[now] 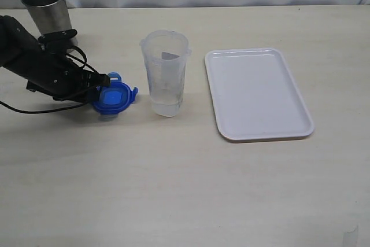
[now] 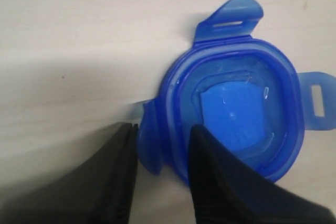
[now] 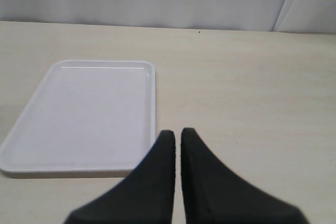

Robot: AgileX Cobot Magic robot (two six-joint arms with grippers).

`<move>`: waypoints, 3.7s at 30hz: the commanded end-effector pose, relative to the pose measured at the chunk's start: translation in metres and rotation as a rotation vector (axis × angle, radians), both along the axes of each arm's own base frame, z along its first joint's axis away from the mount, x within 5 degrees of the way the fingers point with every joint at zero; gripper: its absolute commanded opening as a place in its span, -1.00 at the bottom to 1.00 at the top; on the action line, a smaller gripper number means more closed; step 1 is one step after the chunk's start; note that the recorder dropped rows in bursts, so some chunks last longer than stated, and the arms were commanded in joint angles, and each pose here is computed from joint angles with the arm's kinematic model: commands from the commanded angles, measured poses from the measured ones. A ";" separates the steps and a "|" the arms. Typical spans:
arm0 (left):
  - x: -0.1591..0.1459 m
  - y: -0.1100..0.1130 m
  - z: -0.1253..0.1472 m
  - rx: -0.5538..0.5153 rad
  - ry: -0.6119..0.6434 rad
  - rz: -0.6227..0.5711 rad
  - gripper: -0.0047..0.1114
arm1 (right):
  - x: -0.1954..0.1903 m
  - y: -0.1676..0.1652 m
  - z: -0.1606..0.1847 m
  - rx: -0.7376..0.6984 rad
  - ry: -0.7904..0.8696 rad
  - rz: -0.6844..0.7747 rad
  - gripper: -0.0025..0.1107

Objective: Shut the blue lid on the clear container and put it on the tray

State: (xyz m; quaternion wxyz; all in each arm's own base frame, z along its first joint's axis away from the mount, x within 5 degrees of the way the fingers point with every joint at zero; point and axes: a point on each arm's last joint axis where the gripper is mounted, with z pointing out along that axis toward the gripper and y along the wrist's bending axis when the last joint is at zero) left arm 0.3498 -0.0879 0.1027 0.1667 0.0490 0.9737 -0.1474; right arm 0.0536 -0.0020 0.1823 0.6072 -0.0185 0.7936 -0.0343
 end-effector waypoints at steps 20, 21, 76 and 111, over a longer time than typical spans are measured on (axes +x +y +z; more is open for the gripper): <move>0.003 -0.001 0.004 0.022 0.003 -0.073 -0.20 | 0.000 0.000 0.000 0.004 -0.009 -0.005 -0.88; 0.003 -0.001 0.004 0.022 0.003 -0.073 -0.20 | 0.000 0.000 0.000 0.004 -0.009 -0.005 -0.88; -0.024 -0.032 0.153 0.115 -0.545 -0.225 -0.92 | 0.000 0.000 0.000 0.004 -0.009 -0.005 -0.88; -0.037 -0.100 0.189 0.646 -1.179 -1.018 -0.92 | 0.000 0.000 0.000 0.004 -0.009 -0.005 -0.88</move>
